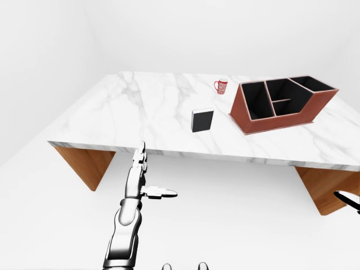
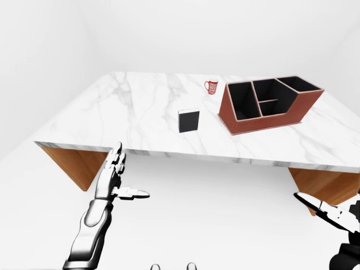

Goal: Pick up the book and place it in the left compartment of the caddy.

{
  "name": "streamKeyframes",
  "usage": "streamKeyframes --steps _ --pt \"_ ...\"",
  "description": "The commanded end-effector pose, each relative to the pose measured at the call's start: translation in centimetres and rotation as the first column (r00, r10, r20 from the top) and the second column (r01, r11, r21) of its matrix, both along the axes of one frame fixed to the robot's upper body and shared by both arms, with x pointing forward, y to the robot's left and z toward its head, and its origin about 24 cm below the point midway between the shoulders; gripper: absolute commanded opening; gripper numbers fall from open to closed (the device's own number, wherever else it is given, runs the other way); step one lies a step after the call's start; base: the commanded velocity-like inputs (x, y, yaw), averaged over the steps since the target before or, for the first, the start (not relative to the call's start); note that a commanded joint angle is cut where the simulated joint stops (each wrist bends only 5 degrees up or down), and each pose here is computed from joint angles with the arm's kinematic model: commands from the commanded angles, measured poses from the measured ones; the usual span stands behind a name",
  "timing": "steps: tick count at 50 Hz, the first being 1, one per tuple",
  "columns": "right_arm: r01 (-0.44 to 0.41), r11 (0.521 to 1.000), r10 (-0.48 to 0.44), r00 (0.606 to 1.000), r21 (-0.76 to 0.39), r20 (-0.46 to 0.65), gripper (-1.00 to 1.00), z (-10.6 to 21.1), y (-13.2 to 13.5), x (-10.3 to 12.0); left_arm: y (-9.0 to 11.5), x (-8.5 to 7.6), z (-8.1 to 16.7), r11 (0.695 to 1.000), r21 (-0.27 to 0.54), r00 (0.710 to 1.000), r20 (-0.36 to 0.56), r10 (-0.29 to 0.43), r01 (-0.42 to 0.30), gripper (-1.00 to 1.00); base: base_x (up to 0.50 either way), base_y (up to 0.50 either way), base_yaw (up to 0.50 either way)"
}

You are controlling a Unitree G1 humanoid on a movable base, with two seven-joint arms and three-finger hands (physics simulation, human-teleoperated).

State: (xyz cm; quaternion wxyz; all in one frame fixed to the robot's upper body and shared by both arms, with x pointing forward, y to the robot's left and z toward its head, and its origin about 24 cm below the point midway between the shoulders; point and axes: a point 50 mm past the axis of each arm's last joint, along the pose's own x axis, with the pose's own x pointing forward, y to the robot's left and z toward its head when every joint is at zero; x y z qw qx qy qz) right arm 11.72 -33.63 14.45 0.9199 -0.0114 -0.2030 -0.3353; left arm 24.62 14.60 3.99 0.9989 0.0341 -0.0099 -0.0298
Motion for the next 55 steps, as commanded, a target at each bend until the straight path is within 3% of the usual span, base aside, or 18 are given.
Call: streamKeyframes --steps 1,55 --pt "-0.002 1.0 0.002 1.0 0.008 -0.011 1.0 -0.31 -0.07 0.2 0.01 0.09 -0.11 1.0 0.002 1.0 0.001 -0.002 0.002 1.0 0.0 0.0 0.2" --pt "-0.007 1.0 0.007 1.0 0.006 -0.008 1.0 -0.23 0.01 0.17 -0.07 -0.01 -0.03 1.0 0.005 1.0 0.002 -0.005 0.005 1.0 0.0 0.0 0.2"
